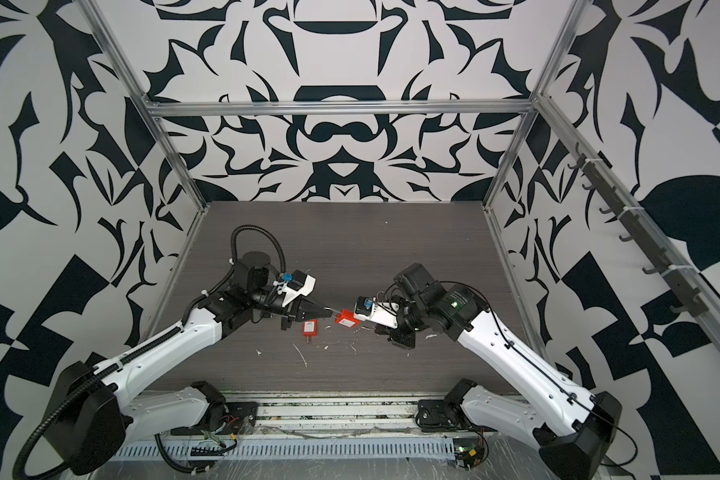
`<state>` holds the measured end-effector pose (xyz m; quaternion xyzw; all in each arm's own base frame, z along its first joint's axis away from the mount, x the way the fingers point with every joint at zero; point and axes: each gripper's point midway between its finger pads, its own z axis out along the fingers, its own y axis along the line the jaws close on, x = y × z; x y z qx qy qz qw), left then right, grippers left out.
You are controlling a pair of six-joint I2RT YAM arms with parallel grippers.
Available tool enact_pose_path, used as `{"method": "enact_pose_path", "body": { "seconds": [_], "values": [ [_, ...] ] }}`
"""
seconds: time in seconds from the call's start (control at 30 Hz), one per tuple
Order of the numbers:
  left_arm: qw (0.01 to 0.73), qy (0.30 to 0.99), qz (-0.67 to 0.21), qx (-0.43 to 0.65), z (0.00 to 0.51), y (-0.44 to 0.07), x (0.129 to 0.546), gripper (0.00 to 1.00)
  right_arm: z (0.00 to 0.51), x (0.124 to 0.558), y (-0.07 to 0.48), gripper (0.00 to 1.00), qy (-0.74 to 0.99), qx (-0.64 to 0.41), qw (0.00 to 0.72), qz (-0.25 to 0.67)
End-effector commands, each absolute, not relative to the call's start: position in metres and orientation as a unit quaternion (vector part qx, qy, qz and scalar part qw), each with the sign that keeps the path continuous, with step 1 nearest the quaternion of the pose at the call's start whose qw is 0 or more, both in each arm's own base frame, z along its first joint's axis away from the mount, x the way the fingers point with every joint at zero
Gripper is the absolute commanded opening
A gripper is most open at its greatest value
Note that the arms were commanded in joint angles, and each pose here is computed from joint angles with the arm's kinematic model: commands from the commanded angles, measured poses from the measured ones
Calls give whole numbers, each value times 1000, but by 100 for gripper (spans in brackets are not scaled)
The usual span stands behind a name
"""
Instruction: Lock with the key
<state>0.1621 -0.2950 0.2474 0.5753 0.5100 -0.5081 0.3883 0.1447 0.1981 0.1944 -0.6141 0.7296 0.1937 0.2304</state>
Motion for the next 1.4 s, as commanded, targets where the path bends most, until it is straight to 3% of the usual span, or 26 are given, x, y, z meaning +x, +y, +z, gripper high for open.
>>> {"method": "enact_pose_path", "body": {
  "seconds": [0.0, 0.2, 0.5, 0.77, 0.97, 1.37],
  "values": [
    [403, 496, -504, 581, 264, -292, 162, 0, 185, 135, 182, 0, 741, -619, 192, 177],
    [369, 536, -492, 578, 254, -291, 174, 0, 181, 159, 174, 0, 769, -580, 229, 141],
    [235, 648, -460, 560, 209, -297, 203, 0, 189, 202, 175, 0, 832, -433, 318, 139],
    [117, 700, -440, 551, 168, -308, 226, 0, 174, 225, 157, 0, 886, -338, 305, 91],
    [47, 717, -416, 558, 137, -323, 239, 0, 179, 231, 160, 0, 894, -301, 314, 102],
    [-12, 717, -374, 588, 98, -341, 250, 0, 158, 235, 169, 0, 928, -210, 274, 139]
  ]
}}
